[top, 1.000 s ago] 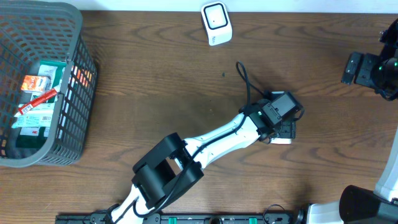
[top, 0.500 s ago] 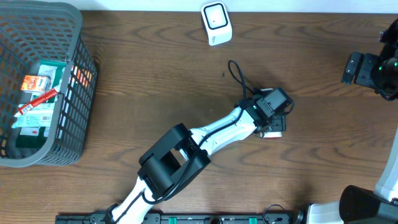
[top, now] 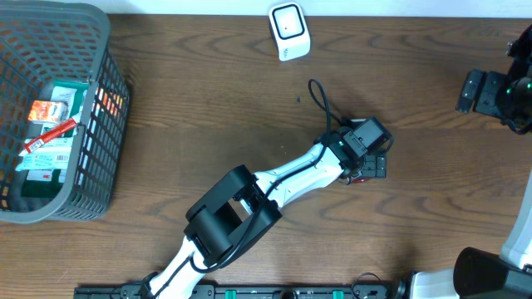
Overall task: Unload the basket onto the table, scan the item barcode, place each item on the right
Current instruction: 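Lower the jar onto the table and open the left gripper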
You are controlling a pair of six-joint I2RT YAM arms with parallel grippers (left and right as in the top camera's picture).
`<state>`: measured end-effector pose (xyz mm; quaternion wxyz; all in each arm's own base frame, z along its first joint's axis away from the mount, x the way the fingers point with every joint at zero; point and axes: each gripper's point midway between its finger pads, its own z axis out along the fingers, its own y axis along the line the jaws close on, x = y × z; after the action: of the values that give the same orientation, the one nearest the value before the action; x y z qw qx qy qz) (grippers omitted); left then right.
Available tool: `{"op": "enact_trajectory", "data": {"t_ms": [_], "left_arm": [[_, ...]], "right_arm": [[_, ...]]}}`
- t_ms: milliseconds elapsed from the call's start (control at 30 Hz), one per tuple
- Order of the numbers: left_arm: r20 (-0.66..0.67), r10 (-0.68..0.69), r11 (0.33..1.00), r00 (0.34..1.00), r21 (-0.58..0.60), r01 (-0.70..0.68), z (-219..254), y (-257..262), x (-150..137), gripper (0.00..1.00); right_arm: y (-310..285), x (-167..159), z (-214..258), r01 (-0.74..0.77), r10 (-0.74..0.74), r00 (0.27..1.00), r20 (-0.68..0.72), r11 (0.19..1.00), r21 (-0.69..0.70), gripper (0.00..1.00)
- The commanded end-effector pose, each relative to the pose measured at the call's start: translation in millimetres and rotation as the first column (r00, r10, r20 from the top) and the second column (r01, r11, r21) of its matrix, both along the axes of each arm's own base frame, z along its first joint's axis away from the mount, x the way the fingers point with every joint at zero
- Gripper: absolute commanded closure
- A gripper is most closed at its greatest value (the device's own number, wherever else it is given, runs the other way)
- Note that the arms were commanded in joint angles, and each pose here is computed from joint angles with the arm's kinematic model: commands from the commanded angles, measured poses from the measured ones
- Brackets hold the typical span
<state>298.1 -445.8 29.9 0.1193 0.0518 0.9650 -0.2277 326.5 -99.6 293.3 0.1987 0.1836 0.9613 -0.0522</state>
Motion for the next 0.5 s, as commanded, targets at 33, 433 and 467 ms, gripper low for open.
{"op": "enact_trajectory", "data": {"t_ms": [33,433,467], "left_arm": [[0.158,-0.020,1.000,0.987,0.023,0.016,37.7,4.7,29.0,0.06],[0.615,0.042,0.985,0.788,0.108,-0.137,253.1,134.6,81.1,0.06],[0.637,0.056,0.978,0.769,0.121,-0.172,270.0,156.6,81.4,0.06]], "right_arm": [[-1.3,1.1,2.3,0.017,-0.017,1.000,0.010,1.000,0.005,0.01],[-1.3,1.1,2.3,0.017,-0.017,1.000,0.010,1.000,0.005,0.01],[-1.3,1.1,2.3,0.017,-0.017,1.000,0.010,1.000,0.005,0.01]]}}
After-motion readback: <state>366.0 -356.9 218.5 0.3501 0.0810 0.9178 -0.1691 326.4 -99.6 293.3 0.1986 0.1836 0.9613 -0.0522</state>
